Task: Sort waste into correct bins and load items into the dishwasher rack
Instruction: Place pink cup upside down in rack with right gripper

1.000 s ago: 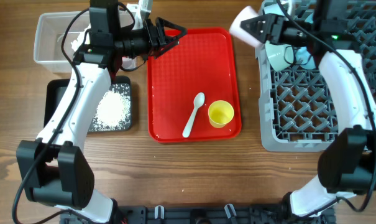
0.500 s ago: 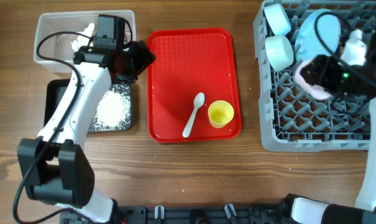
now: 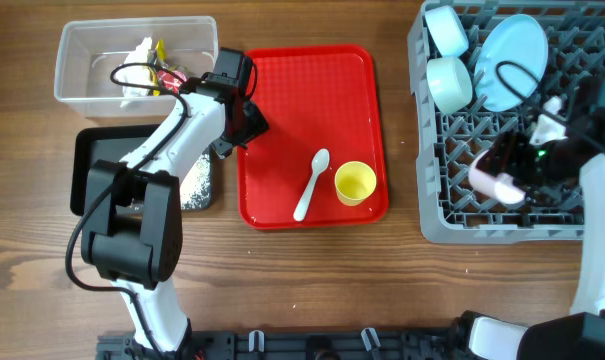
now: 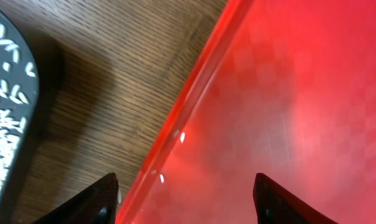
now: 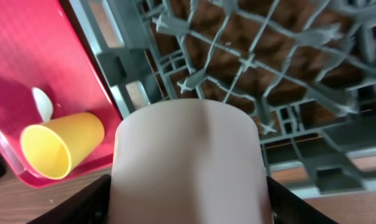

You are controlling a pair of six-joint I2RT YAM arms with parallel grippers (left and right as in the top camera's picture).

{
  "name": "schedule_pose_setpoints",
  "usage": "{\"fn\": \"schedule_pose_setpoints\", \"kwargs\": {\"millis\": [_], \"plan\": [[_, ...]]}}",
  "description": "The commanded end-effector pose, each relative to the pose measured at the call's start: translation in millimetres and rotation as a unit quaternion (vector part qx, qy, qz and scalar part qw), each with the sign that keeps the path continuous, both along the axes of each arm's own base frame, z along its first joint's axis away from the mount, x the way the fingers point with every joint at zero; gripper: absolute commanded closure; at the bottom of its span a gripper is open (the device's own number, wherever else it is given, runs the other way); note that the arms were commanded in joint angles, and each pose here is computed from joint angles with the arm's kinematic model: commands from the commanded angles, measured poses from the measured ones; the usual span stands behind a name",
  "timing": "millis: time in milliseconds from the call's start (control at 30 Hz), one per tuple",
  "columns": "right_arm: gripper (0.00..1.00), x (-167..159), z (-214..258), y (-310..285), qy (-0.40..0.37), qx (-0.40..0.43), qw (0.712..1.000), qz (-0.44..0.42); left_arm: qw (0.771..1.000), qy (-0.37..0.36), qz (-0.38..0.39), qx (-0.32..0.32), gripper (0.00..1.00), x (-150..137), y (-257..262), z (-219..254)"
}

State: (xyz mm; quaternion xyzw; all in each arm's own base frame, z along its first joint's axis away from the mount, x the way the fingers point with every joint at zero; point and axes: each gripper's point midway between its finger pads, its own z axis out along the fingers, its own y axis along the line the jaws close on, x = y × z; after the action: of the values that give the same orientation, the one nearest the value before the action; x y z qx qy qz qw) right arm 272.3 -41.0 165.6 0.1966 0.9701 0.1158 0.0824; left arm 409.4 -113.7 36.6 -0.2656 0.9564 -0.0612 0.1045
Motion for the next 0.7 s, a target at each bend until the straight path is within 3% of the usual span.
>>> {"fn": "schedule_pose_setpoints", "kwargs": {"millis": [0,200,333,433,467,667], "plan": [[0.62,7.0,-26.5,12.8,0.011,0.014,1.0,0.006,1.0,-0.001,0.005,0.031,0.3,1.8,11.4,-5.0],[0.63,41.8,-53.2,3.8,-0.007,0.008,1.0,0.003,1.0,-0.001,0.005,0.031,0.3,1.6,11.4,-5.1],[0.62,44.2,-68.4,7.0,0.014,0.015,1.0,0.007,1.0,-0.001,0.005,0.031,0.3,1.6,11.4,-5.1],[0.27,46.8,-67.6,6.4,0.008,0.013,1.0,0.007,1.0,-0.001,0.004,0.03,0.3,1.6,11.2,-5.1],[0.21,51.2,-62.6,6.2,0.0,0.014,1.0,0.008,1.0,-0.001,0.004,0.03,0.3,1.6,11.2,-5.1],[0.07,87.9,-10.6,1.2,-0.075,0.007,0.997,0.012,1.0,0.0,0.004,0.03,0.3,1.4,11.2,-5.1]]}}
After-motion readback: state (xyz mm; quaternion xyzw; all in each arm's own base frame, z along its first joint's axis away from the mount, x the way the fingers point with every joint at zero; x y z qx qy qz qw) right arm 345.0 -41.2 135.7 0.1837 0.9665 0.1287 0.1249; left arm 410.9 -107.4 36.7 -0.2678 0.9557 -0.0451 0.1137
